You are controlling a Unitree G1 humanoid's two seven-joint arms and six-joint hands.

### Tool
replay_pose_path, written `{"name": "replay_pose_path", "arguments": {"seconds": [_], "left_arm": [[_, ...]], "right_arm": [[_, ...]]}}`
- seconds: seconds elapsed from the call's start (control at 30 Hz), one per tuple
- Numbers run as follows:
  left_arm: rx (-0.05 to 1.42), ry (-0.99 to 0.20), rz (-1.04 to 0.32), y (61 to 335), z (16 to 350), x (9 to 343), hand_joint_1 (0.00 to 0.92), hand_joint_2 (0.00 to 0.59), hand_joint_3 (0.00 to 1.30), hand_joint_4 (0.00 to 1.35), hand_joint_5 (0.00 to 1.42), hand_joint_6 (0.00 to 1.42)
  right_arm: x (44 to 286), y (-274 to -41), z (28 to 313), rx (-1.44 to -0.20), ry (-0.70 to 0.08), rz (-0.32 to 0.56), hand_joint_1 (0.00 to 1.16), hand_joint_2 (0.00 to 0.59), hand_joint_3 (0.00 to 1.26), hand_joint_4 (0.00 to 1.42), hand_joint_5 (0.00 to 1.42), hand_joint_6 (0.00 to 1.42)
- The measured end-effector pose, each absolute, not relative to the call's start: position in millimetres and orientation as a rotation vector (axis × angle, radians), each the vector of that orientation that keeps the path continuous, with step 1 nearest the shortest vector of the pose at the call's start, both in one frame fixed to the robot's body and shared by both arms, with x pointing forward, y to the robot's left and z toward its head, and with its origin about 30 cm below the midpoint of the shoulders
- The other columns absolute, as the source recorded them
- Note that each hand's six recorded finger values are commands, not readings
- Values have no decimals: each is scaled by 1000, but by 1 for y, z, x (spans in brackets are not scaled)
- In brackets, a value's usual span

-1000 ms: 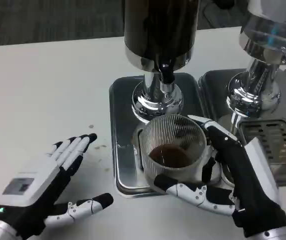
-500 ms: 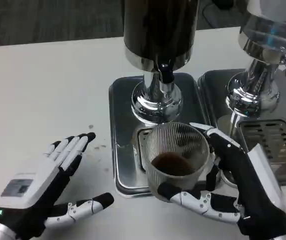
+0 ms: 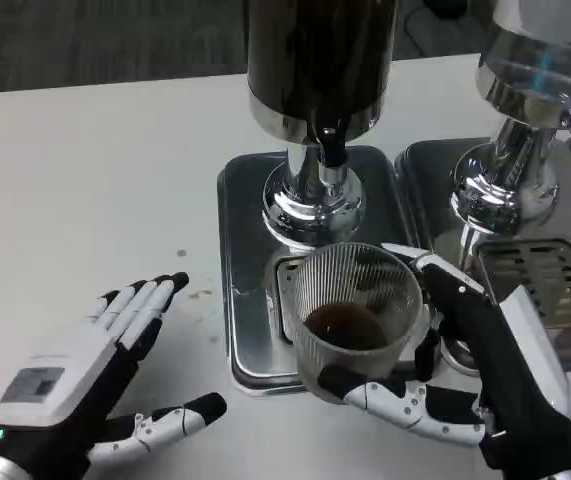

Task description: Grasp the cup under the faucet to collect the drink, then remove the cup.

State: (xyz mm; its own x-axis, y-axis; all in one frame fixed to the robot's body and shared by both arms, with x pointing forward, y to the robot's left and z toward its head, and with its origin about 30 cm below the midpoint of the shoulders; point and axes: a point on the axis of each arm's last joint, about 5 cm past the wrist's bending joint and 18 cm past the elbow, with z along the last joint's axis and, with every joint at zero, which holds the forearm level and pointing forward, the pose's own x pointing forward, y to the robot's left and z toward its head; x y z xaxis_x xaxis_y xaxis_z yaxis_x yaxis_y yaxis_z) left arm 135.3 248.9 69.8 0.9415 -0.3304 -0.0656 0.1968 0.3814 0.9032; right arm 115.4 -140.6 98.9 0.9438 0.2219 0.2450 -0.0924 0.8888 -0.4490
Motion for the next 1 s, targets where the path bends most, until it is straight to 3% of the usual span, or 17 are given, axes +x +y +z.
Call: {"name": "replay_pose_path", "arguments": {"seconds": [1.0], "left_arm": [[1121,-127,-324,246,69,134,0,146,0,0,0,0]], "right_arm": [[117,-142,100,-444,-296,158,876,193,558,654,876,1145]]}}
